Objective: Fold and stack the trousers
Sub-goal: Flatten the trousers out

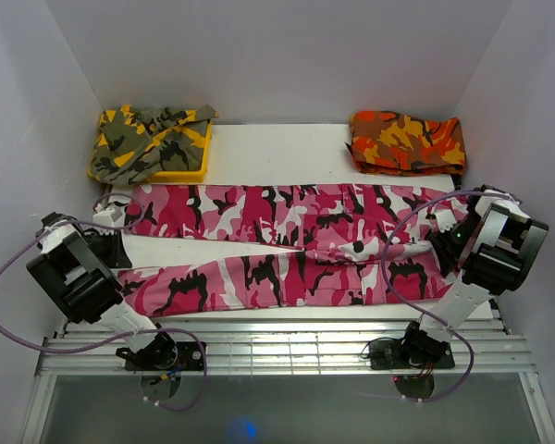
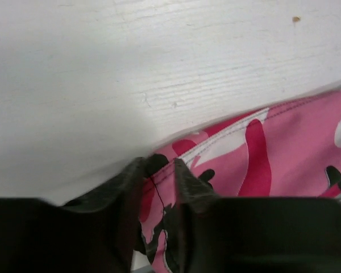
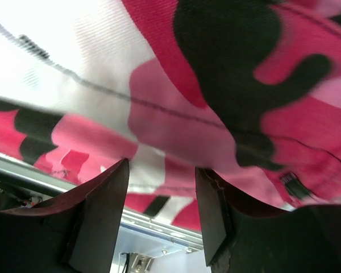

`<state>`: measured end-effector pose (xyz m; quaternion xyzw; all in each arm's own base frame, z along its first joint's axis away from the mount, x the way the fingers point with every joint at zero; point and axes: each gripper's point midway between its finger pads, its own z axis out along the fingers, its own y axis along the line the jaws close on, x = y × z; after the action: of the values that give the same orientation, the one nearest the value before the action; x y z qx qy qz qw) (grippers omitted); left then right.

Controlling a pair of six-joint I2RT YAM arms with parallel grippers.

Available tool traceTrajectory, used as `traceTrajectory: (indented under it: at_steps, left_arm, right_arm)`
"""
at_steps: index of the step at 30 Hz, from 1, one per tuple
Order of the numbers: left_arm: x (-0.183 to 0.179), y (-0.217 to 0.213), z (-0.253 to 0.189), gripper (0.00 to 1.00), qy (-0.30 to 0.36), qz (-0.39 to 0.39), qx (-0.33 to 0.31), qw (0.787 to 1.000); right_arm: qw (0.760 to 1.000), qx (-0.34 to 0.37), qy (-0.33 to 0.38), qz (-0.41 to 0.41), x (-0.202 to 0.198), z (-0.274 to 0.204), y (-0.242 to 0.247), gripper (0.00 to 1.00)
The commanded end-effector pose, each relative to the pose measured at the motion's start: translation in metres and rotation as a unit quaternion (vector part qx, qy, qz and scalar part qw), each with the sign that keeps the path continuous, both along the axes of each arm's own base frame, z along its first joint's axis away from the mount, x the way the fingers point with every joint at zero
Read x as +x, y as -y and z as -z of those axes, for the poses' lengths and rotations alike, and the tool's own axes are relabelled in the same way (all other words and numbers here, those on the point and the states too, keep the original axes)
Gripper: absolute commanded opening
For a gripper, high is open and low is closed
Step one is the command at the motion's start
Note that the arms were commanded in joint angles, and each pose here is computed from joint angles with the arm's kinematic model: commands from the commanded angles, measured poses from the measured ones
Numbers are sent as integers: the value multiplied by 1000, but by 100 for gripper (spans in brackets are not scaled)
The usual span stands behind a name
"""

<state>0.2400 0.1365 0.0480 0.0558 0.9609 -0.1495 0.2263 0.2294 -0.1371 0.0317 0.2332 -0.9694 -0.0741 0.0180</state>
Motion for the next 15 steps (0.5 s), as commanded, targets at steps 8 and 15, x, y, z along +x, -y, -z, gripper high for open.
traceTrajectory:
  at_steps: [8, 15]
  left_arm:
    - [56, -69, -3, 0, 27, -85, 61, 994]
    - [90, -71, -45, 7, 61, -35, 6, 998]
  right_arm:
    - [998, -45, -47, -1, -28, 42, 13, 52]
    - [998, -9, -50, -35, -54, 25, -10, 52]
